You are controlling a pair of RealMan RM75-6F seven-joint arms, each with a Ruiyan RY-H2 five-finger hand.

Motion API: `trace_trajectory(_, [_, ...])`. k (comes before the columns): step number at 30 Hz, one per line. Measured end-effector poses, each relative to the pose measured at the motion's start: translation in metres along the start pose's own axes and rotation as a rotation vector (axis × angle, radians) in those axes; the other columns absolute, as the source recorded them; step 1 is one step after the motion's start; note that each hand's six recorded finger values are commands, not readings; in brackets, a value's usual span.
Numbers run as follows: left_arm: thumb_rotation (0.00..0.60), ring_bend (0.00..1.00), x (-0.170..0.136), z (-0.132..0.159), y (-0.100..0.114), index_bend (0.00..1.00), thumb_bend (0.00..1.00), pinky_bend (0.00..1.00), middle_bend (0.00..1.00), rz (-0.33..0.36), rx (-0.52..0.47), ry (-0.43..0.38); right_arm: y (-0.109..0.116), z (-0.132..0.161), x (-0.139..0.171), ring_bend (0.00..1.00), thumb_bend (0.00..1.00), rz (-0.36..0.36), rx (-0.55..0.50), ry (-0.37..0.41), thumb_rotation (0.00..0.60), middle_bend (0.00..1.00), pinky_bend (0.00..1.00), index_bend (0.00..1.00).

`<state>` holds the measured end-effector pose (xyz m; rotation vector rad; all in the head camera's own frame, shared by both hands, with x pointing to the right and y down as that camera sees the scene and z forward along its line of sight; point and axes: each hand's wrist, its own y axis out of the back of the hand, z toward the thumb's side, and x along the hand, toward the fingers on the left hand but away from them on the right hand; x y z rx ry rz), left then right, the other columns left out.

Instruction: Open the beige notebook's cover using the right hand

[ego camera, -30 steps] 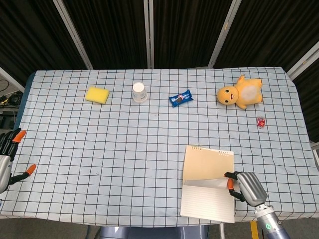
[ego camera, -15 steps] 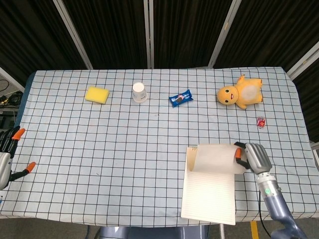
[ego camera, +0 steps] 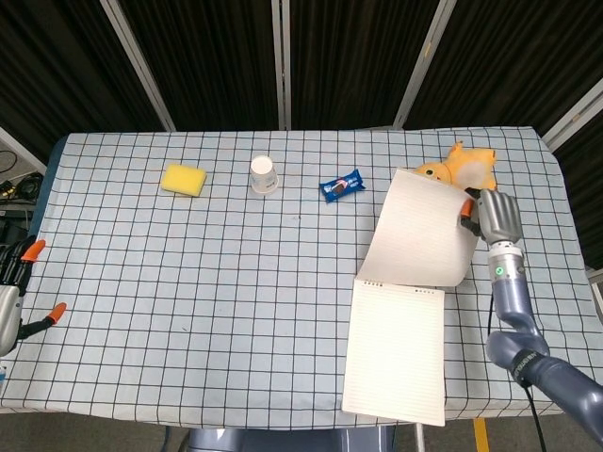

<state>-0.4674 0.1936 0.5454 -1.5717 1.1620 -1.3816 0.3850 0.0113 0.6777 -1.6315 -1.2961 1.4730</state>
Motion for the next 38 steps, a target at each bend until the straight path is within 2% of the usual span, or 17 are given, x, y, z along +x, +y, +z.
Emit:
trace_trajectory(1, [0.6, 0.0, 0.0, 0.0, 0.0, 0.0, 0.24, 0.0, 0.0, 0.001, 0.001, -0.001, 0.001, 0.001, -0.006, 0.45, 0.52, -0.009, 0.004, -0.006, 0.6, 0.56, 0.46, 0.54])
trace_trajectory(3, [0.6, 0.0, 0.001, -0.001, -0.001, 0.0, 0.24, 0.0, 0.0, 0.007, 0.006, -0.001, 0.0, 0.005, -0.018, 0.19, 0.41, -0.023, 0.007, -0.014, 0.6, 0.29, 0.22, 0.32])
trace_trajectory(5, [0.6, 0.0, 0.002, -0.001, -0.001, 0.0, 0.24, 0.0, 0.0, 0.013, 0.01, 0.0, -0.004, 0.009, -0.027, 0.03, 0.31, -0.01, 0.001, -0.018, 0.6, 0.08, 0.04, 0.11])
trace_trajectory(6, [0.6, 0.0, 0.002, -0.002, -0.001, 0.0, 0.24, 0.0, 0.0, 0.014, 0.01, 0.002, -0.007, 0.01, -0.029, 0.0, 0.27, 0.005, -0.004, -0.02, 0.6, 0.02, 0.01, 0.04])
trace_trajectory(8, [0.6, 0.0, 0.002, -0.002, -0.002, 0.0, 0.24, 0.0, 0.0, 0.01, 0.011, 0.004, -0.015, 0.013, -0.032, 0.0, 0.22, 0.052, -0.016, -0.021, 0.6, 0.0, 0.0, 0.0])
trace_trajectory(11, [0.6, 0.0, 0.003, -0.003, -0.006, 0.0, 0.24, 0.0, 0.0, -0.006, 0.016, 0.004, -0.022, 0.012, -0.032, 0.0, 0.17, 0.089, -0.002, -0.023, 0.6, 0.0, 0.0, 0.0])
trace_trajectory(16, [0.6, 0.0, 0.003, -0.001, -0.006, 0.0, 0.24, 0.0, 0.0, -0.004, 0.017, -0.003, -0.008, 0.001, -0.028, 0.0, 0.14, 0.041, 0.015, -0.028, 0.6, 0.0, 0.0, 0.0])
trace_trajectory(22, [0.6, 0.0, 0.003, -0.001, -0.003, 0.0, 0.24, 0.0, 0.0, 0.001, 0.026, -0.011, 0.007, -0.013, -0.006, 0.0, 0.14, -0.008, -0.011, -0.016, 0.6, 0.0, 0.0, 0.0])
trace_trajectory(27, [0.6, 0.0, 0.001, -0.002, -0.005, 0.0, 0.24, 0.0, 0.0, -0.01, 0.058, -0.012, 0.015, -0.03, 0.041, 0.0, 0.1, -0.038, -0.023, 0.02, 0.6, 0.0, 0.0, 0.0])
trace_trajectory(31, [0.6, 0.0, -0.001, -0.004, -0.009, 0.0, 0.23, 0.0, 0.0, -0.025, 0.085, -0.007, 0.02, -0.054, 0.092, 0.0, 0.08, -0.056, 0.024, 0.032, 0.6, 0.0, 0.0, 0.0])
trace_trajectory(34, [0.6, 0.0, -0.005, -0.006, -0.013, 0.0, 0.19, 0.0, 0.0, -0.043, 0.108, -0.002, 0.016, -0.071, 0.134, 0.0, 0.08, -0.021, 0.078, 0.03, 0.6, 0.0, 0.0, 0.0])
trace_trajectory(38, [0.6, 0.0, -0.011, -0.009, -0.02, 0.0, 0.18, 0.0, 0.0, -0.073, 0.129, 0.007, 0.004, -0.089, 0.188, 0.0, 0.07, 0.075, 0.155, 0.015, 0.6, 0.0, 0.0, 0.0])
